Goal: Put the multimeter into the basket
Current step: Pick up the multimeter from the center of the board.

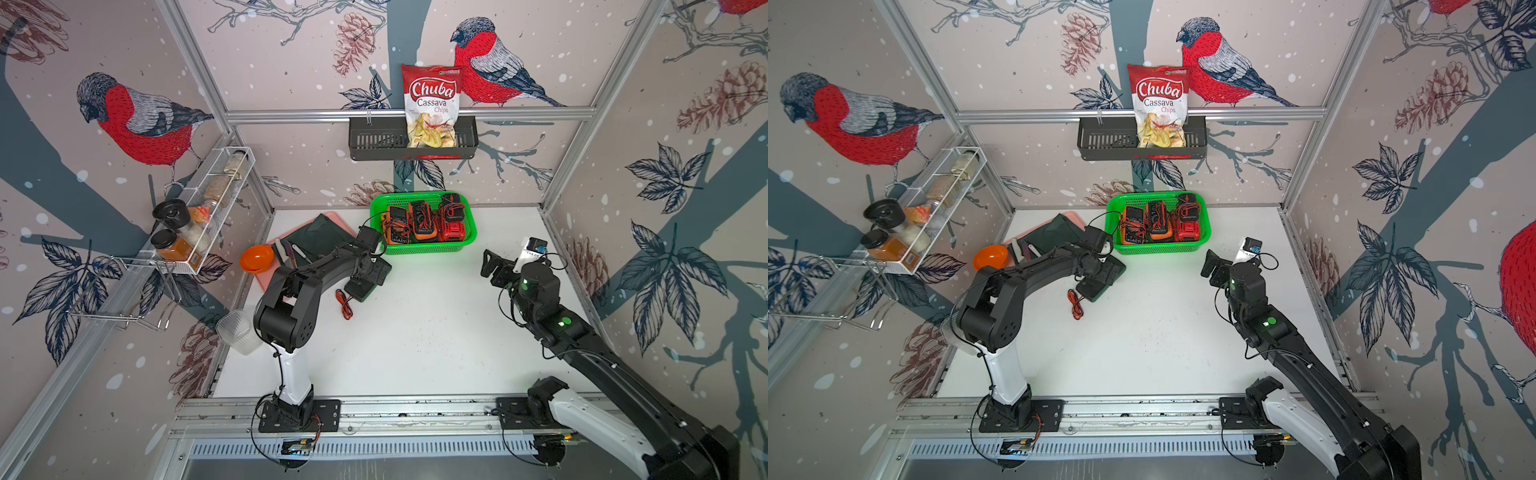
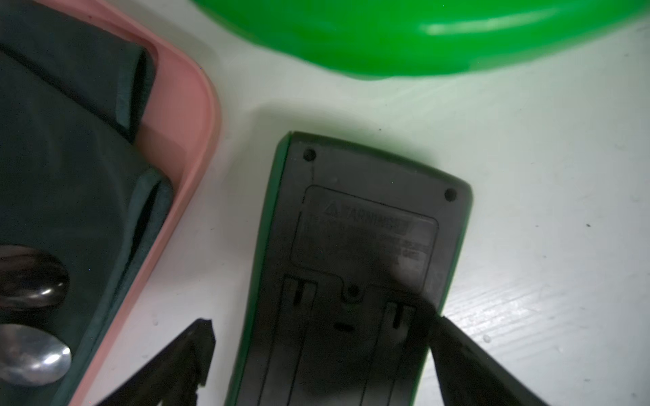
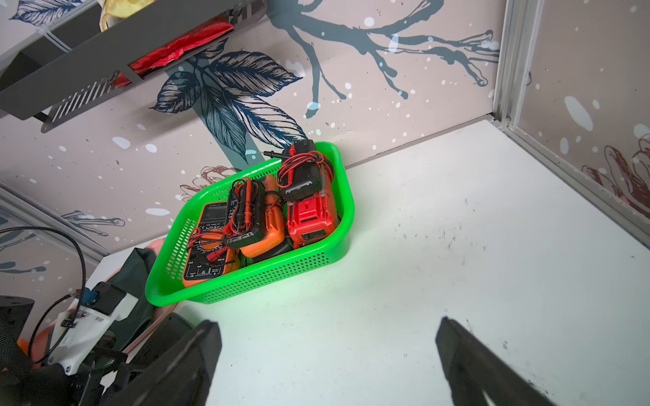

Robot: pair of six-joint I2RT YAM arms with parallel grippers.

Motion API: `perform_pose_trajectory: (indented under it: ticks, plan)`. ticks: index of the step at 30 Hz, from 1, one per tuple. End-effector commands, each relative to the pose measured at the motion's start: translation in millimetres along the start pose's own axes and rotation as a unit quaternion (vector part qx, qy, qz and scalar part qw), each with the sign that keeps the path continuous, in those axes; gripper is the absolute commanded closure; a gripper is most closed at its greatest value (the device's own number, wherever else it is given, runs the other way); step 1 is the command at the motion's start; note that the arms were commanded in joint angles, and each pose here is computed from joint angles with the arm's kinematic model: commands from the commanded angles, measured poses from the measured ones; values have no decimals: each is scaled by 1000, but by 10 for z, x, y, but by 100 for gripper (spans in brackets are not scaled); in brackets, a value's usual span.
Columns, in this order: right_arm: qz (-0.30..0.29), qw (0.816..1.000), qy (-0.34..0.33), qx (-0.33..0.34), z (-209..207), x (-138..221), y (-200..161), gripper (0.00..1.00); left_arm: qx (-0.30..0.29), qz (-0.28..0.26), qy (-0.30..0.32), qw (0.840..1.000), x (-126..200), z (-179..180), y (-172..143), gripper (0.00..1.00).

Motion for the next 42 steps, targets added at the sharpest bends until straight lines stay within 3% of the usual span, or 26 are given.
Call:
perform_pose_trajectory:
  ticks: [1, 22, 35, 39, 42]
  plan:
    - [-10, 1000, -9, -9, -33, 15, 38, 0, -15, 32, 3, 999, -85, 54, -125, 2]
    - [-3, 1000, -7, -11, 9, -71, 6, 0, -7, 100, 39, 994, -310, 205, -549, 6]
    - [2, 1000, -10, -10, 2, -96, -32, 0, 41, 125, -4, 991, -361, 242, -772, 3]
    - [4, 1000, -10, -8, 7, -114, -40, 0, 48, 138, 7, 989, -374, 268, -866, 19]
    - [4, 1000, -12, -6, 11, -127, -33, 0, 56, 135, 11, 989, -322, 279, -856, 50]
Point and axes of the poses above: each gripper's point midway between its finger pads, its own x axis back along the fingers, its own z axis along the line the jaws close on, y = z × x, the point moved 1 cm from there along x, back along the fingers, and after that the axes turned 3 degrees about x, right-handed, at the moved point
